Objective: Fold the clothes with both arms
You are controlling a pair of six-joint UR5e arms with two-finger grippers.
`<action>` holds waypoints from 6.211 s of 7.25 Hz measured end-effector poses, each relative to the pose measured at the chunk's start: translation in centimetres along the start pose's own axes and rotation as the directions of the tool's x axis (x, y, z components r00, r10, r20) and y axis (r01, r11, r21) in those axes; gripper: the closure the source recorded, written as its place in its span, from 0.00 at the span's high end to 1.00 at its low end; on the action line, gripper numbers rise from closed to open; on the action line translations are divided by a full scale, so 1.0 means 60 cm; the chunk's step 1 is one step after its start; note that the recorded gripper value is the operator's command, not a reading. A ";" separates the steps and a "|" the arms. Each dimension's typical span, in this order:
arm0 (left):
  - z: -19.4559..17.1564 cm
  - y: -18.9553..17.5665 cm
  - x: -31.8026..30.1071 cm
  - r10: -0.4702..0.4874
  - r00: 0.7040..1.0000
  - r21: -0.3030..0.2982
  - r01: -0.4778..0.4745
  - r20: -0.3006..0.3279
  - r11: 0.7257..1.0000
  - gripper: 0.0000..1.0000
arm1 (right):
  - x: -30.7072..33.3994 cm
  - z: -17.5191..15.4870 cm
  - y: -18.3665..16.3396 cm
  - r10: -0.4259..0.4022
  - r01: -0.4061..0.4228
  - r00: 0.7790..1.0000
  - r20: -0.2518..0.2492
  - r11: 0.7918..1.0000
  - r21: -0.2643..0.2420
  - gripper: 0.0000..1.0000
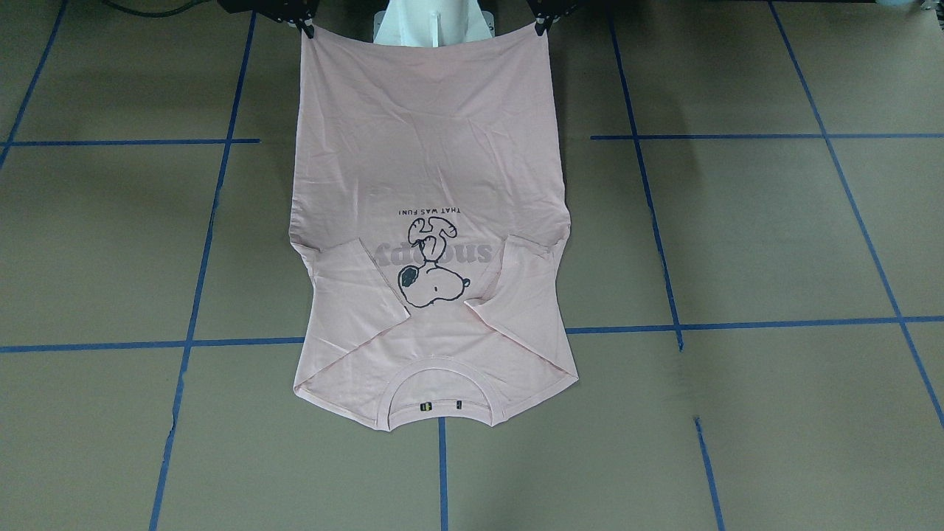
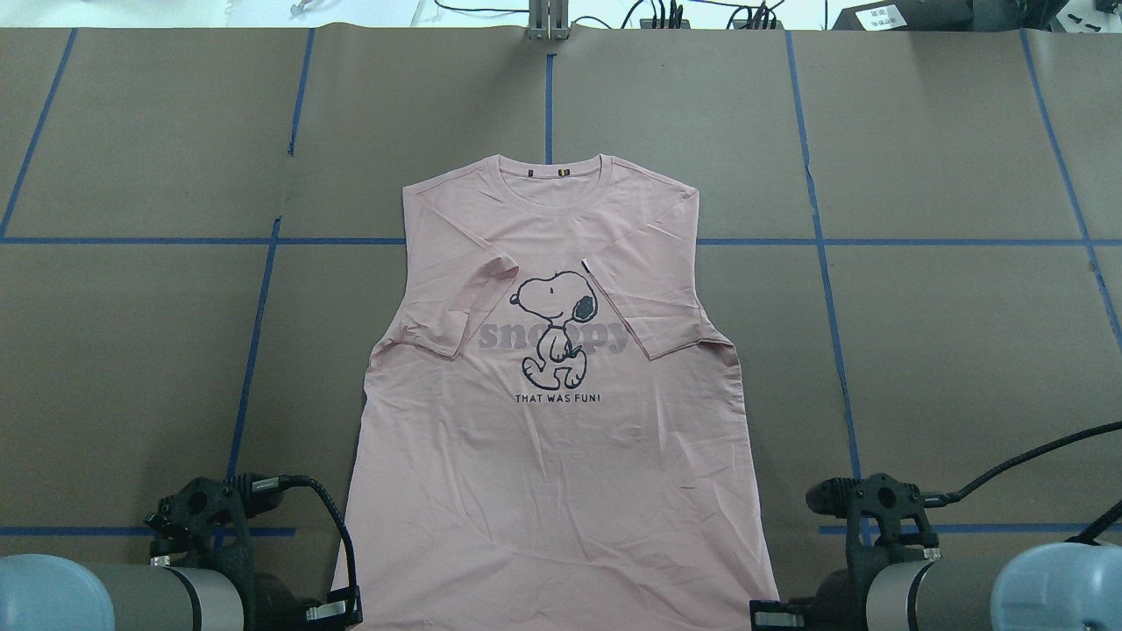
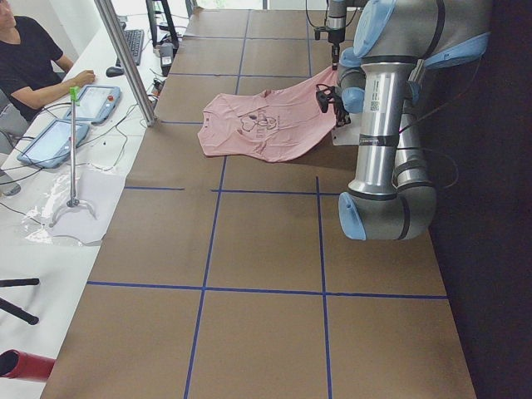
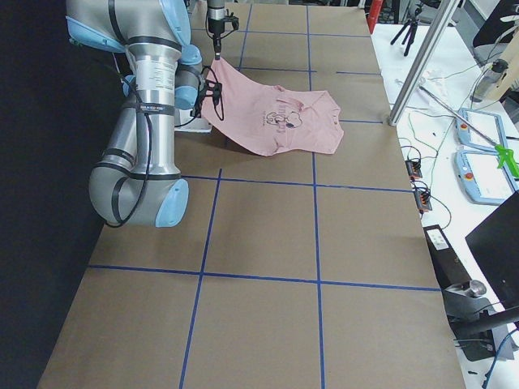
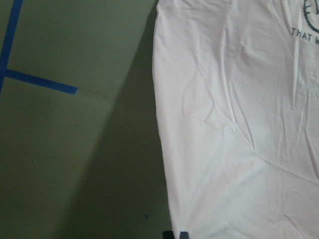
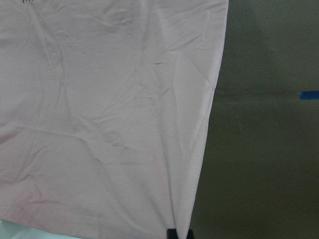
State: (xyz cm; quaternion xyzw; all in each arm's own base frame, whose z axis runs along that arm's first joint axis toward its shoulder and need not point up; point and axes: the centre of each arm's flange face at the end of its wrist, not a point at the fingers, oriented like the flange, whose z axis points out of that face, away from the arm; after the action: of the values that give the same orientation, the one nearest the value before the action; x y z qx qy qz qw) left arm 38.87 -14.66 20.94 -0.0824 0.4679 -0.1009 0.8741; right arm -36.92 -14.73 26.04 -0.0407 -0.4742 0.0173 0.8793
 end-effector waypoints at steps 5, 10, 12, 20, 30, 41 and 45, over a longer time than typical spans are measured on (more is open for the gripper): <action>-0.001 -0.217 0.068 0.141 0.990 0.252 -0.139 0.010 0.958 0.00 | -0.032 0.012 -0.306 -0.162 0.177 0.984 -0.076 0.940 0.291 0.00; 0.068 -0.525 0.098 0.135 0.989 0.445 -0.146 0.058 0.884 0.00 | -0.054 0.031 -0.609 -0.095 0.149 0.982 -0.165 0.923 0.354 0.00; 0.081 -0.608 0.078 0.126 0.989 0.473 -0.147 0.076 0.869 0.00 | -0.032 0.070 -0.701 -0.077 0.128 0.986 -0.149 0.920 0.371 0.00; 0.144 -0.712 0.116 0.123 0.990 0.499 -0.139 0.065 0.855 0.33 | -0.053 0.096 -0.832 -0.044 0.101 0.988 -0.146 0.908 0.407 0.74; 0.100 -0.661 0.114 0.168 0.986 0.437 -0.152 0.003 0.887 1.00 | 0.059 0.106 -0.602 0.107 -0.092 0.992 -0.071 0.977 0.194 1.00; 0.066 -0.628 0.111 0.190 0.981 0.437 -0.155 -0.038 0.886 1.00 | 0.057 0.223 -0.501 0.134 -0.105 0.977 -0.166 0.980 0.171 0.00; 0.058 -0.624 0.115 0.194 0.980 0.442 -0.154 -0.047 0.884 1.00 | 0.052 0.219 -0.498 0.125 -0.100 0.979 -0.160 0.982 0.159 0.00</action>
State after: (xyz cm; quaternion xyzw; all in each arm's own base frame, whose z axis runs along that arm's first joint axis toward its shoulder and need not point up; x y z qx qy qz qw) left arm 41.81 -52.38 26.26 0.1622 0.4779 -0.1279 0.8538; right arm -46.39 -43.53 38.46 -0.0024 -0.3922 0.0995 0.9145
